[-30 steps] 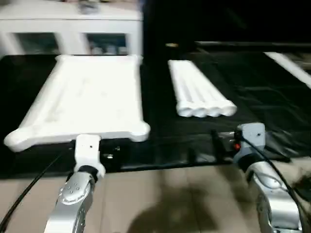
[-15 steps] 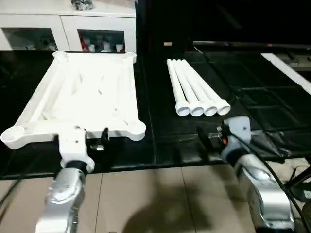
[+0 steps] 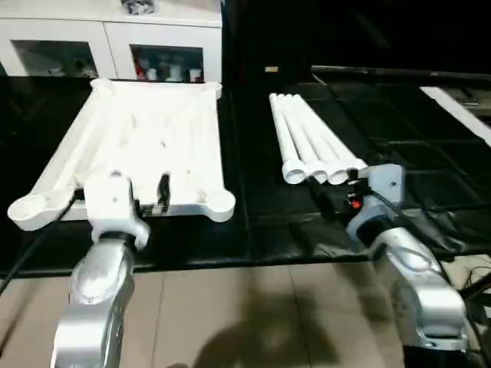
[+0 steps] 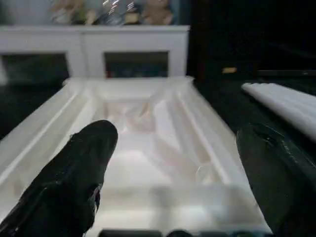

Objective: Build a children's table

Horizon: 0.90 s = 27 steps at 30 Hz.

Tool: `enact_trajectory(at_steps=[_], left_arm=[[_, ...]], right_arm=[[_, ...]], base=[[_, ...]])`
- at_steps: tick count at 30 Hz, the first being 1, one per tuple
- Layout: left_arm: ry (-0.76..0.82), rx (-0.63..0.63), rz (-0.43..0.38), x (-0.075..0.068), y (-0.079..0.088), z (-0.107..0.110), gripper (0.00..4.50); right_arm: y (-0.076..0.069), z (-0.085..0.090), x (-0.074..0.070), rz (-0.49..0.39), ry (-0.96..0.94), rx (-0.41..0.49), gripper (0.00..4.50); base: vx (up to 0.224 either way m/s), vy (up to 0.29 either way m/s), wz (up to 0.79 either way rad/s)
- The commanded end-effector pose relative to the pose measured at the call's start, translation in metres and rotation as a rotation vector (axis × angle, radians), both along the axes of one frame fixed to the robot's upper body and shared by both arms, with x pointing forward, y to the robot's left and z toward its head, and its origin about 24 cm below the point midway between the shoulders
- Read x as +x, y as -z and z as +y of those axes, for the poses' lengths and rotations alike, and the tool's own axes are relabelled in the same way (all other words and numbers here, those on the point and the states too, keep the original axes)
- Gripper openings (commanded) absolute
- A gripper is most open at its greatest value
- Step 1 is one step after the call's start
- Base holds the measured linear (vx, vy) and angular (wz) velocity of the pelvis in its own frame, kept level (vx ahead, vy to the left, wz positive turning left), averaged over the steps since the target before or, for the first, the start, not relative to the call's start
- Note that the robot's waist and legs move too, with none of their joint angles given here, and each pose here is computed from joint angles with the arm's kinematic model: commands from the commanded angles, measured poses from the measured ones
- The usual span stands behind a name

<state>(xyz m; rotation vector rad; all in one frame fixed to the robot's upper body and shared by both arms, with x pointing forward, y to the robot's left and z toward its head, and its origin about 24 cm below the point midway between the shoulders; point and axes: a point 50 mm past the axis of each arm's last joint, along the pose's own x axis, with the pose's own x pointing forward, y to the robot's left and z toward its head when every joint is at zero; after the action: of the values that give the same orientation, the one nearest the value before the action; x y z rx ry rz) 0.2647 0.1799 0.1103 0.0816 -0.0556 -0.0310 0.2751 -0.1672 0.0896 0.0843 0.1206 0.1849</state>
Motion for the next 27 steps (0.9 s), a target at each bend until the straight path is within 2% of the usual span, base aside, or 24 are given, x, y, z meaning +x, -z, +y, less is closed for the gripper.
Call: enact_trajectory(at_steps=[1,2,4,6,9,12,18,23,27], left_arm=[[0.044,-0.005,0.040,0.002,0.009,-0.008,4.43],[0.046,-0.004,0.050,0.001,0.011,-0.009,4.43],[0.027,0.016,0.074,0.000,0.013,-0.008,4.43],[0.023,0.026,0.069,0.000,0.012,-0.007,4.43],[0.014,0.036,0.065,0.001,0.011,-0.004,4.43],[0.028,0.035,0.066,0.004,0.009,-0.006,4.43],[0.022,0.039,0.079,-0.003,0.010,-0.003,4.43],[0.024,0.048,0.081,-0.002,0.010,-0.001,4.43],[0.022,0.046,0.078,0.000,0.008,0.000,4.43]], right_arm=[[-0.003,-0.005,-0.004,0.013,0.031,-0.020,4.50],[-0.003,-0.005,-0.005,0.015,0.031,-0.026,4.50],[-0.003,-0.003,-0.007,-0.015,0.033,0.014,4.50],[0.001,-0.002,-0.007,0.006,0.048,0.054,4.50],[0.009,-0.004,-0.006,0.053,0.083,0.063,4.50],[0.008,-0.002,-0.008,0.058,0.034,0.024,4.50],[0.003,-0.003,-0.003,0.050,0.079,0.129,4.50],[0.002,0.000,0.001,0.024,0.085,0.087,4.50],[0.006,0.001,-0.003,0.050,0.070,0.086,4.50]], base=[[0.000,0.000,0.00],[0.000,0.000,0.00],[0.000,0.000,0.00],[0.000,0.000,0.00],[0.000,0.000,0.00],[0.000,0.000,0.00],[0.003,0.049,0.00],[-0.014,0.146,0.05],[-0.029,0.154,0.04]])
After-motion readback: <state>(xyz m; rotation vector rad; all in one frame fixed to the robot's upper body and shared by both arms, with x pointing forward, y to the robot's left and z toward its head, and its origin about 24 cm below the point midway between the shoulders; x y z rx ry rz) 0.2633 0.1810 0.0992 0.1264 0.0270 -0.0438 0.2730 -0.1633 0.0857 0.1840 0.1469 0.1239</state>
